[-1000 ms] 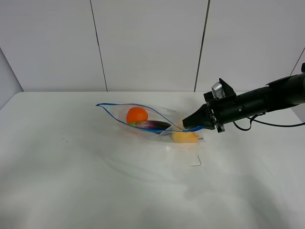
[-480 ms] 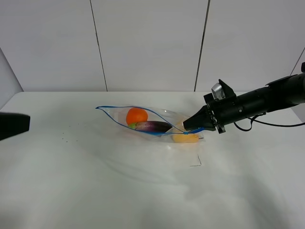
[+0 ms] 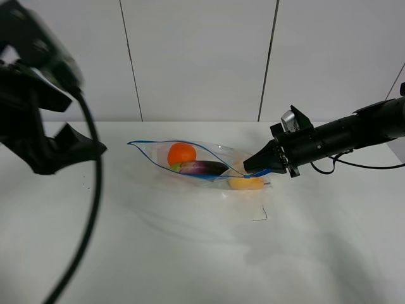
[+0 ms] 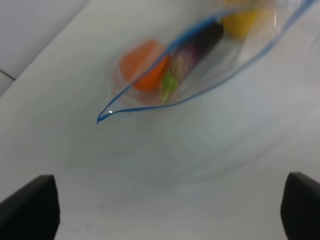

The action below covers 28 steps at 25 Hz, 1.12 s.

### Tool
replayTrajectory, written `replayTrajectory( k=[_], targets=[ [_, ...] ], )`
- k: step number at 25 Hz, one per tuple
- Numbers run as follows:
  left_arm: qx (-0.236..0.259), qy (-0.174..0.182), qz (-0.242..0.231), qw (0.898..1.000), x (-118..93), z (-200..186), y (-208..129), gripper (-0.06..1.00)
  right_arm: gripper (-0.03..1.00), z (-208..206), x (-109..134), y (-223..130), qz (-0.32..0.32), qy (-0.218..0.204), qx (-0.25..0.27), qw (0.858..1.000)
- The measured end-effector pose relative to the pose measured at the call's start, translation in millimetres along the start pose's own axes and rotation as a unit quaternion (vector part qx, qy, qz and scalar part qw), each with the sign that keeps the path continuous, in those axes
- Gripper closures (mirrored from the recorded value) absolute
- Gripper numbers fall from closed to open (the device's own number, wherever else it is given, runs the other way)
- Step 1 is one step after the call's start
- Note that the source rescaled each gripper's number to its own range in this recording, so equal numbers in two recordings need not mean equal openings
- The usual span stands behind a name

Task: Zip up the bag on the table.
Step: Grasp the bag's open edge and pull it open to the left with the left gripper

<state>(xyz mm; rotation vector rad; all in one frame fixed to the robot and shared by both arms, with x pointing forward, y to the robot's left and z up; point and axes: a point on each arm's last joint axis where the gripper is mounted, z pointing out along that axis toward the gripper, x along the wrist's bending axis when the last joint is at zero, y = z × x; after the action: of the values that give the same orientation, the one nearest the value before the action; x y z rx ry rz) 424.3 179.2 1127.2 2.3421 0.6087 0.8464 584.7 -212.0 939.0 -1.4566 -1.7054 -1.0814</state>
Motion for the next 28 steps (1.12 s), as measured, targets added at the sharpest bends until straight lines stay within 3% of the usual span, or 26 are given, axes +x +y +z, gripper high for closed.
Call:
replayTrajectory(
  k=[2,6,11,13,18,21,28],
  targets=[
    [0.018,0.006,0.082,0.996,-21.7,24.0,13.5,-0.01,0.97,0.0,-0.1,0.1,0.002,0.0,0.0,1.0],
    [0.021,0.038,0.222,0.974,-74.5,66.1,38.3,-0.01,0.97,0.0,-0.2,0.1,0.004,-0.001,-0.001,1.0],
    [0.007,0.046,0.312,0.949,-133.3,112.7,47.5,-0.01,0.97,0.0,-0.2,0.2,0.007,-0.001,-0.001,1.0],
    [0.004,0.04,0.322,0.946,-149.6,128.1,48.4,0.0,0.97,0.0,-0.3,0.2,0.007,-0.002,-0.001,1.0],
    [-0.031,0.02,0.285,0.958,-167.9,148.4,67.3,0.01,0.97,0.0,-0.6,0.5,0.007,-0.003,-0.003,1.0],
    [-0.051,0.009,0.297,0.953,-177.8,161.3,77.0,0.02,0.97,0.0,-0.6,0.5,0.007,-0.003,-0.003,1.0],
    [-0.036,0.02,0.333,0.942,-196.1,198.7,80.8,0.05,0.97,0.0,0.1,0.0,0.009,0.0,0.0,1.0]
  ],
)
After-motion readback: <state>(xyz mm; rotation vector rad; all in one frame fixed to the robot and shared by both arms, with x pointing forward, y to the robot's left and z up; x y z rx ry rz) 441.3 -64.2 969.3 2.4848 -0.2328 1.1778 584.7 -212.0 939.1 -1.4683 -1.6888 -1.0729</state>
